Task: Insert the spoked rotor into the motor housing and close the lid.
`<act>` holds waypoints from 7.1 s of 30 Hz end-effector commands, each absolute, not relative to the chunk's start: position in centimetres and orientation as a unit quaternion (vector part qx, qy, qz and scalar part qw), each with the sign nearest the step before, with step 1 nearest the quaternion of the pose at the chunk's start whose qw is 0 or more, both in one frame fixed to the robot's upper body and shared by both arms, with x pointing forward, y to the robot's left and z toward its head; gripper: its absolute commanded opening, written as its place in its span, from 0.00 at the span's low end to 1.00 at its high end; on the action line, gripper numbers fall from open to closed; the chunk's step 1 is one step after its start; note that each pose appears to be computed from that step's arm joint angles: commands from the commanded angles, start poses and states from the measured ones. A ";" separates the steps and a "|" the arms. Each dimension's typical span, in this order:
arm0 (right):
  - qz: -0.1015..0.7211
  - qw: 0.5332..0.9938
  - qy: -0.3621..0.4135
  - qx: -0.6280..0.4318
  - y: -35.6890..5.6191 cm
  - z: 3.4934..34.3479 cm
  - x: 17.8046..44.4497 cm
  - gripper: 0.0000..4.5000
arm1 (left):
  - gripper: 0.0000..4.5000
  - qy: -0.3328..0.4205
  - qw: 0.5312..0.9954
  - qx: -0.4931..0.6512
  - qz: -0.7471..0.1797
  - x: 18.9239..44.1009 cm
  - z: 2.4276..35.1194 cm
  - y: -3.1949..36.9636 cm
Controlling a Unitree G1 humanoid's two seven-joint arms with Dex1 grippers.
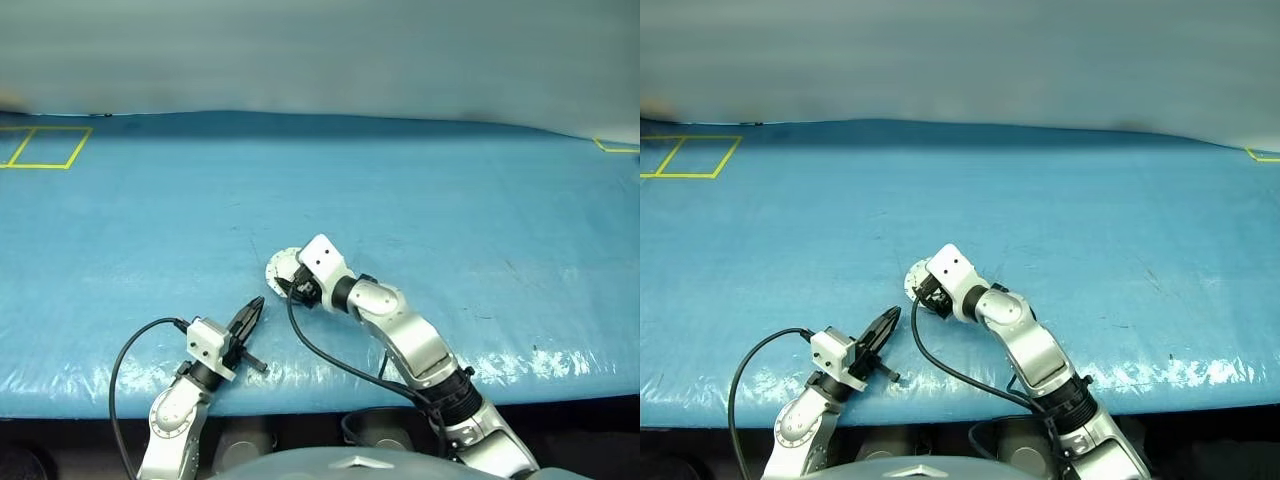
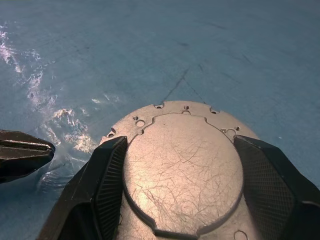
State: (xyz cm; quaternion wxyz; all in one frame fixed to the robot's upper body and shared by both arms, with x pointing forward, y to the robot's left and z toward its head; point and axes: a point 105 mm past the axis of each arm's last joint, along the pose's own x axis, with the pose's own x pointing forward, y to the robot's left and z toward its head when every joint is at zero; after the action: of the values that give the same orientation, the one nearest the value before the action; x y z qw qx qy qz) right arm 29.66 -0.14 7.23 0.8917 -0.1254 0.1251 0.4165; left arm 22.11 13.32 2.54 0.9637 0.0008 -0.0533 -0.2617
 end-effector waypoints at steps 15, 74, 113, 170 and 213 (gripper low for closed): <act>0.428 0.885 0.132 -0.123 -1.1 6.2 29.7 0.67 | 0.00 -0.069 0.962 -0.001 -0.263 21.9 2.9 13.4; 0.391 0.888 0.209 -0.122 -1.9 3.7 29.9 0.67 | 0.00 0.210 0.924 -0.148 -0.283 30.0 5.6 10.5; 0.292 0.805 0.257 0.449 -1.8 8.1 26.9 0.99 | 0.00 0.202 0.921 -0.104 -0.317 29.7 5.9 10.0; 0.265 0.699 0.187 0.637 -3.7 13.1 30.0 0.26 | 1.00 0.099 0.736 -0.646 -0.180 26.2 7.9 12.3; 0.350 0.672 0.248 0.604 0.7 13.5 26.1 0.26 | 0.79 0.098 0.634 -0.740 -0.200 27.5 7.7 9.6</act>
State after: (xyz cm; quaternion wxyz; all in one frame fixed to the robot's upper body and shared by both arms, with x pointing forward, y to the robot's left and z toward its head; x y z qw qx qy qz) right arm 26.75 -0.16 10.09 0.6867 0.5973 0.2957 0.2903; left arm 27.46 10.61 7.63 0.6527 -0.7250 0.0992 -0.1965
